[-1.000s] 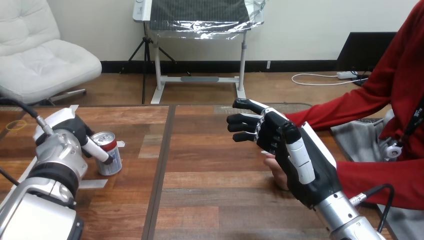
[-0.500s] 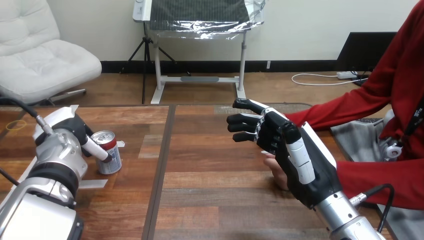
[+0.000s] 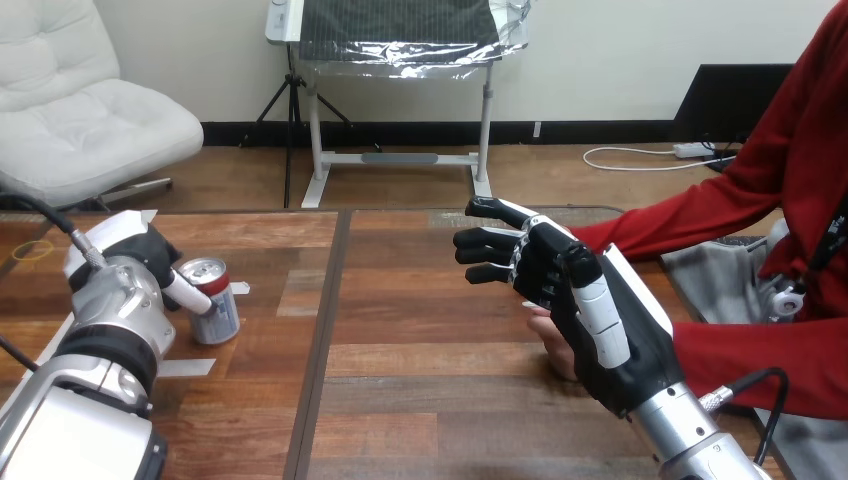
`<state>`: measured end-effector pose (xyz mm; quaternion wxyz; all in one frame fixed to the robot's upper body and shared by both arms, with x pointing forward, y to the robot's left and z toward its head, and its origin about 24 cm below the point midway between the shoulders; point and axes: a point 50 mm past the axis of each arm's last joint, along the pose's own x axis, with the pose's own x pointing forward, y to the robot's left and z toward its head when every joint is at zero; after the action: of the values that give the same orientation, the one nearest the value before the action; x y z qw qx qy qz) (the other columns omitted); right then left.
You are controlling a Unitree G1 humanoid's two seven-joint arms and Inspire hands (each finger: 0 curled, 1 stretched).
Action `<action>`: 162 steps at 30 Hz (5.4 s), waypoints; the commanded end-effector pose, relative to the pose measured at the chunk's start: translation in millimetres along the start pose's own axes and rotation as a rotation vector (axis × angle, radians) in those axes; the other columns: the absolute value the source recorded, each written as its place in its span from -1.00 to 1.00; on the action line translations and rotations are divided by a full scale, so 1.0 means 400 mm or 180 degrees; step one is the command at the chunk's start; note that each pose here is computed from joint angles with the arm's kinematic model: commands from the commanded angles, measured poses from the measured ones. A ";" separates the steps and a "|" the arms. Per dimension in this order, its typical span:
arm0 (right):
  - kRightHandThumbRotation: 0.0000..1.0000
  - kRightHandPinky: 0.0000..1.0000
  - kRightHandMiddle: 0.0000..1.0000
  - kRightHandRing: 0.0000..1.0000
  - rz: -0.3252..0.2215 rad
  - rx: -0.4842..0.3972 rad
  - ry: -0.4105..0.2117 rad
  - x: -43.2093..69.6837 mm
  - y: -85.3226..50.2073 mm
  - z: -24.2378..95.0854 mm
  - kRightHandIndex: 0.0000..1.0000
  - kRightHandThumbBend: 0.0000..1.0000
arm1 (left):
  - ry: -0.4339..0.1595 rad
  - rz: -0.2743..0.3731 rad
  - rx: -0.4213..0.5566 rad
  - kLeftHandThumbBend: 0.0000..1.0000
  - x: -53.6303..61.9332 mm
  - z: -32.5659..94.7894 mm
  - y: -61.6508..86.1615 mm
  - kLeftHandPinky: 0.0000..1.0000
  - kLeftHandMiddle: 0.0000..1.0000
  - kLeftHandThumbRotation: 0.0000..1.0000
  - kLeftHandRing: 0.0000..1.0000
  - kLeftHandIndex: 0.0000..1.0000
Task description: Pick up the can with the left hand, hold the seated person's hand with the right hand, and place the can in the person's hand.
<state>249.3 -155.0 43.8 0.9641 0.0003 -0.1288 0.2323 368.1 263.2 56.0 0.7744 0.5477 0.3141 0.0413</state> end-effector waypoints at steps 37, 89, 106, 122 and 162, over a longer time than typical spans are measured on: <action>1.00 0.45 0.52 0.52 0.0045 -0.0140 -0.0294 0.041 -0.014 0.048 0.66 0.62 | -0.0208 0.0365 -0.0141 0.28 -0.007 0.047 0.072 -0.69 -0.32 -1.00 -0.53 0.35; 1.00 0.44 0.51 0.51 0.0046 -0.0130 -0.0278 0.041 -0.013 0.049 0.66 0.64 | -0.0142 0.0216 -0.0081 0.59 -0.009 0.052 0.078 -0.06 0.50 -0.63 0.32 0.48; 1.00 0.44 0.52 0.52 0.0053 -0.0129 -0.0285 0.040 -0.014 0.049 0.67 0.63 | -0.0164 0.0220 -0.0150 0.61 -0.008 0.051 0.076 -0.05 0.51 -0.55 0.33 0.49; 1.00 0.45 0.52 0.51 0.0038 -0.0128 -0.0292 0.040 -0.013 0.048 0.66 0.63 | -0.0165 0.0200 -0.0143 0.65 -0.009 0.055 0.076 -0.09 0.48 -0.45 0.31 0.47; 1.00 0.46 0.52 0.52 0.0059 -0.0136 -0.0276 0.040 -0.012 0.049 0.67 0.63 | -0.0251 0.0191 -0.0296 0.66 -0.010 0.061 0.074 -0.05 0.50 -0.36 0.34 0.53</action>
<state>249.2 -155.0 43.8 0.9640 -0.0003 -0.1286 0.2327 367.2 264.0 55.1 0.7893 0.5195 0.3245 0.0444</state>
